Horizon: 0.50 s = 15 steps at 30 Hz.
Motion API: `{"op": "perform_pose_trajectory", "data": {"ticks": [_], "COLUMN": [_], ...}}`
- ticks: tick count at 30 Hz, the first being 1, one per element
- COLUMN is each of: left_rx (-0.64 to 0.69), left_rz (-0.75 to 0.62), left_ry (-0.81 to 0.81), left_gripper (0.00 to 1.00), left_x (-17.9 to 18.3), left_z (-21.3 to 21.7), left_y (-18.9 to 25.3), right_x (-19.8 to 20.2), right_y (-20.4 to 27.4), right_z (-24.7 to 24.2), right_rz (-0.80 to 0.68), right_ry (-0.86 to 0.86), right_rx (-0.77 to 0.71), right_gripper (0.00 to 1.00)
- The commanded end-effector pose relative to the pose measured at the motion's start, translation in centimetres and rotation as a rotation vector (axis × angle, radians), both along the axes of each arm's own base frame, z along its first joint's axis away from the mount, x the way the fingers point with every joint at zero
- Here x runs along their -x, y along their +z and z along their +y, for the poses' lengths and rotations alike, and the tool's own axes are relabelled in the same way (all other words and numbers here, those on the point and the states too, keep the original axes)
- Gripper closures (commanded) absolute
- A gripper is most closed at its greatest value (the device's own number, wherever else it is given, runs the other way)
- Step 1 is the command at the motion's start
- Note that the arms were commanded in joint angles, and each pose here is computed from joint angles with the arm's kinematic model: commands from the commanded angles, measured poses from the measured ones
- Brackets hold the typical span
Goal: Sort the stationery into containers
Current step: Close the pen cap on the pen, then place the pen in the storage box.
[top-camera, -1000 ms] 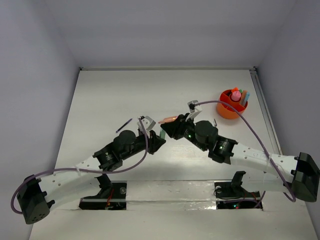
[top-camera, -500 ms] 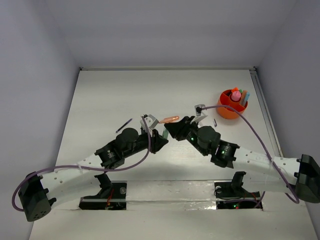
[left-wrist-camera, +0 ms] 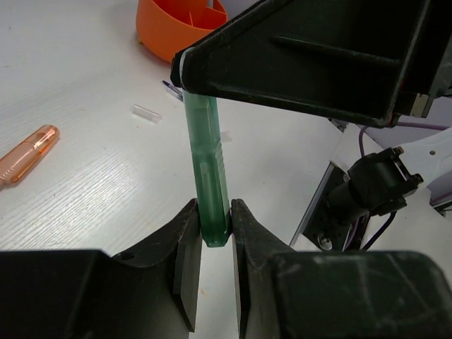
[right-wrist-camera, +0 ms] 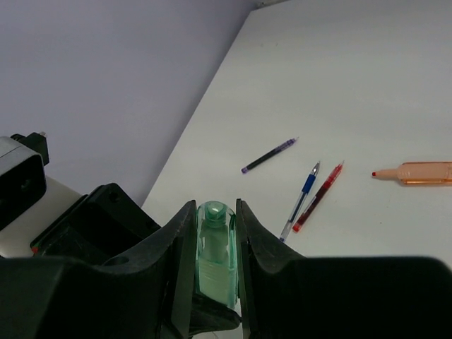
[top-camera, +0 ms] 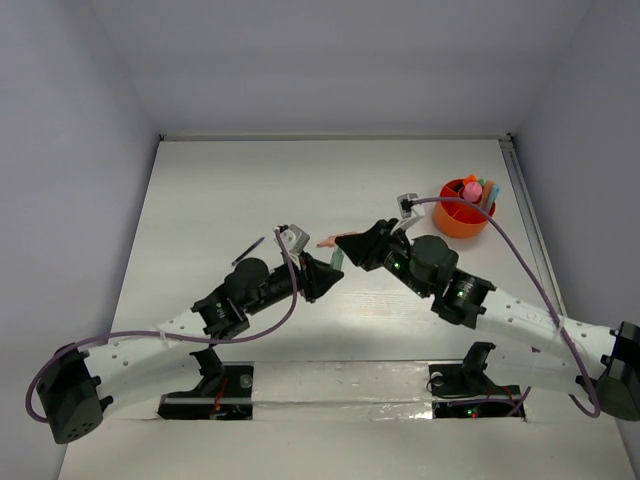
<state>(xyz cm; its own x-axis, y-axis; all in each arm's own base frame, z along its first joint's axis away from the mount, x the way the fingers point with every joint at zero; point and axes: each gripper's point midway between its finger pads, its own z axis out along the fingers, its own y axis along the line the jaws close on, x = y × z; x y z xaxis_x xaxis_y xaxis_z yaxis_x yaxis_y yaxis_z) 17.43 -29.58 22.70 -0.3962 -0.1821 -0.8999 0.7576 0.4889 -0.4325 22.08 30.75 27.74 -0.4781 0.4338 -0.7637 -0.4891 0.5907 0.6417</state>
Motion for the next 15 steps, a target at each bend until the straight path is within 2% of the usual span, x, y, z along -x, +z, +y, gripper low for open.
{"op": "perform_pose_trajectory", "data": {"ticks": [1,4,6,7,11,15], "left_rx": [0.359,0.341,0.331,0.321,0.286,0.243], "left_rz": [-0.241,-0.222,-0.214,-0.207,-0.198,-0.183], "left_ry": [-0.009,-0.004,0.001,0.0,-0.006,0.015], "left_gripper": [1.0,1.0,0.9,0.75,0.36,0.2], "left_x": [0.4,0.1,-0.1,-0.2,-0.3,-0.6], "left_z": [0.5,0.2,0.1,-0.1,-0.5,-0.2], "left_y": [12.0,11.0,10.6,10.2,9.1,7.5], "right_x": [1.8,0.3,-0.7,-1.1,-3.6,-6.6], "right_y": [-6.6,-5.2,-4.5,-4.4,-3.8,-3.1], "right_z": [-1.1,-2.1,-2.7,-2.7,-4.0,-5.7], "right_rz": [0.129,0.109,0.101,0.1,0.093,0.079], "right_ry": [0.1,0.057,0.034,0.028,-0.032,-0.095], "right_rx": [0.226,0.2,0.188,0.186,0.174,0.128], "right_gripper": [1.0,1.0,1.0,1.0,1.0,1.0]}}
